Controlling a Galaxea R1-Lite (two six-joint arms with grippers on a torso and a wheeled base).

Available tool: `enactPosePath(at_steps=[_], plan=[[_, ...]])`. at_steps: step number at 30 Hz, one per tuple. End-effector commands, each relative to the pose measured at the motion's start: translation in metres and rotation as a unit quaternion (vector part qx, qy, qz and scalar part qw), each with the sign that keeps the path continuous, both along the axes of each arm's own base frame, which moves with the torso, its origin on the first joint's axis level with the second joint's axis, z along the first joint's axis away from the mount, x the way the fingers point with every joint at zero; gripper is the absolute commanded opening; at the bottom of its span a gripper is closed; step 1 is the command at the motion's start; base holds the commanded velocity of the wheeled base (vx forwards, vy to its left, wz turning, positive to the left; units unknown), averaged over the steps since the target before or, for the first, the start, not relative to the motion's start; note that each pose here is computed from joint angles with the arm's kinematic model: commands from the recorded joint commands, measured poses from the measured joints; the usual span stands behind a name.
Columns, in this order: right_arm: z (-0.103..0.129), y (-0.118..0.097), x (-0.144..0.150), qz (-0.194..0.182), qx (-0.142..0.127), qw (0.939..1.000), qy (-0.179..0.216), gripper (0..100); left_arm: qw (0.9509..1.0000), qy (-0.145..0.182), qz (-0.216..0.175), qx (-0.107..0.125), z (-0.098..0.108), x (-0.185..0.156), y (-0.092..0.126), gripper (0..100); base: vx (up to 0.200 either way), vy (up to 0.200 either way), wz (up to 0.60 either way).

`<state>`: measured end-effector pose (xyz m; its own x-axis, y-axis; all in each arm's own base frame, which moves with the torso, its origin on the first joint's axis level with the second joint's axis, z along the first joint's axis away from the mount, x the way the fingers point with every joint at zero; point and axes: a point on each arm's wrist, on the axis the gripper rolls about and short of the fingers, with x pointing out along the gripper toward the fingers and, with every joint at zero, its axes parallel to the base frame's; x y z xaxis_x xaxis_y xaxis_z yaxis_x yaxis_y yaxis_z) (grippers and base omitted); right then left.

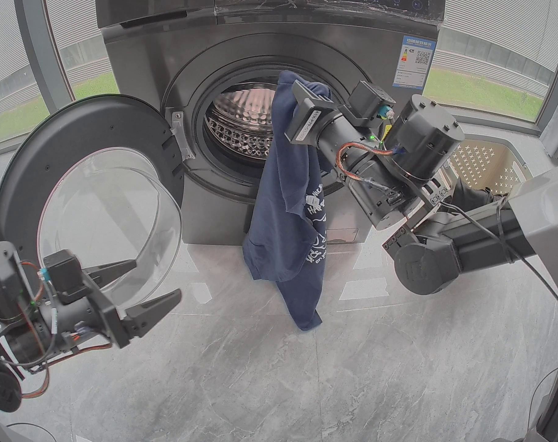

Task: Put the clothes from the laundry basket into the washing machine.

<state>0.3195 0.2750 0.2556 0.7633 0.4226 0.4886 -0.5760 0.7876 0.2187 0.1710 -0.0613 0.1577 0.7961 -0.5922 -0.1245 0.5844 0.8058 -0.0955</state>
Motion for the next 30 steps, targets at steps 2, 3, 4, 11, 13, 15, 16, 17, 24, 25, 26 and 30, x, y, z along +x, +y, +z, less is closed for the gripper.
enactPosePath(at_steps=[2,3,4,11,13,15,16,17,24,25,26,30], plan=[[0.004,0.015,0.005,0.001,0.020,0.9998,-0.011,0,0.9953,0.060,-0.073,0.015,-0.065,0.076,-0.080,100,0.000,0.000,0.00],[0.005,0.016,0.004,0.003,0.021,0.9997,-0.012,0,0.9951,0.061,-0.076,0.017,-0.067,0.078,-0.083,100,0.000,0.000,0.00],[0.006,0.016,0.005,0.003,0.023,0.9996,-0.013,0,0.9947,0.065,-0.077,0.019,-0.069,0.080,-0.085,100,0.000,0.000,0.00],[-0.007,0.024,0.008,-0.004,0.019,0.9998,0.000,0,0.9927,0.079,-0.087,0.025,-0.092,0.102,-0.100,100,0.000,0.000,0.00],[-0.012,0.026,0.010,-0.004,0.016,0.9999,0.004,0,0.9924,0.077,-0.093,0.025,-0.095,0.107,-0.107,100,0.000,0.000,0.00],[-0.014,0.027,0.011,-0.005,0.016,0.9998,0.005,0,0.9925,0.075,-0.094,0.024,-0.097,0.112,-0.111,100,0.000,0.000,0.00],[-0.014,0.026,0.011,-0.005,0.017,0.9998,0.004,0,0.9923,0.076,-0.095,0.023,-0.100,0.115,-0.114,100,0.000,0.000,0.00],[-0.014,0.026,0.011,-0.005,0.017,0.9998,0.004,0,0.9922,0.077,-0.095,0.024,-0.102,0.117,-0.116,100,0.000,0.000,0.00],[-0.011,0.029,0.006,0.002,0.020,0.9998,0.002,0,0.9944,0.065,-0.084,0.004,-0.125,0.139,-0.138,100,0.000,0.000,0.00],[-0.011,0.030,0.005,0.003,0.021,0.9998,0.001,0,0.9943,0.064,-0.085,0.003,-0.129,0.140,-0.141,100,0.000,0.000,0.00],[-0.010,0.031,0.004,0.003,0.021,0.9998,0.001,0,0.9939,0.067,-0.087,0.004,-0.132,0.141,-0.143,100,0.000,0.000,0.00],[-0.007,0.032,0.002,0.004,0.028,0.9996,-0.003,0,0.9937,0.067,-0.089,0.005,-0.144,0.147,-0.153,100,0.000,0.000,0.00]])
